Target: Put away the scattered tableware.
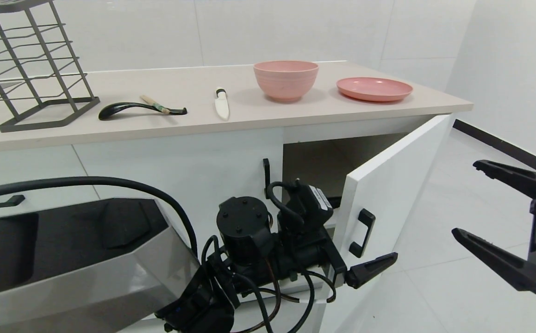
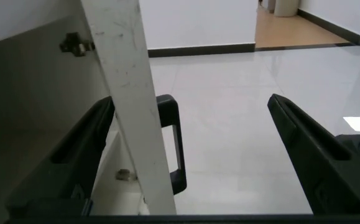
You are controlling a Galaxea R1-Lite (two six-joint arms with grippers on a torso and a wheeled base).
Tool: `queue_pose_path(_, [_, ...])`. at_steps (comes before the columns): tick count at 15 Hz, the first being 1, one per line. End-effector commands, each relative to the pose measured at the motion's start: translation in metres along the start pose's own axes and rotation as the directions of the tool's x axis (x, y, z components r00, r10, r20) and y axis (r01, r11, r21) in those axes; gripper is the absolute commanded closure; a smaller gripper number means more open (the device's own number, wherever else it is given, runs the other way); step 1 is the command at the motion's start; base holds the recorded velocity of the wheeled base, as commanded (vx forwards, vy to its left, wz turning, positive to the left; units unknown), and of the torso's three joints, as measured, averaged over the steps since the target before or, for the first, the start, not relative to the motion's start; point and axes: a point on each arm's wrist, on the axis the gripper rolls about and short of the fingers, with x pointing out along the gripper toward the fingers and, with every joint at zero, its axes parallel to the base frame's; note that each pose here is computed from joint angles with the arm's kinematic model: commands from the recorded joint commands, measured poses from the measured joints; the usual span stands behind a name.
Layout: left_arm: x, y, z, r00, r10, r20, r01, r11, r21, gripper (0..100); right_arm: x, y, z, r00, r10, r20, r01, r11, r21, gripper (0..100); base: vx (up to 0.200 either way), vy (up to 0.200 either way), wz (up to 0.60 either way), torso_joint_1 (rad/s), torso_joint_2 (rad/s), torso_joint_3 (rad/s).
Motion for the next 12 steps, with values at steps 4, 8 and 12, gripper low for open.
queue_pose_path(4, [0.015, -0.019, -0.014, 0.998, -0.056, -0.015, 0.056, 0.998, -0.019, 0, -0.008, -0.001, 0.023, 0.996, -0.034, 0.082, 0.042, 0.993, -0.108, 0, 0.000, 0.000, 0.00, 0.000, 0.00, 0.000])
queue_pose_path(8, [0.033, -0.039, -0.030, 0.992, -0.122, -0.016, 0.121, 0.992, -0.036, 0, -0.009, -0.003, 0.035, 0.991, -0.034, 0.126, 0.053, 0.987, -0.149, 0, 0.000, 0.000, 0.00, 0.000, 0.00, 0.000])
queue_pose_path(12, [0.068, -0.087, -0.045, 0.969, -0.244, 0.026, 0.245, 0.969, -0.042, 0, -0.009, -0.004, 0.048, 0.984, -0.030, 0.173, 0.064, 0.979, -0.192, 0, 0.000, 0.000, 0.00, 0.000, 0.00, 0.000])
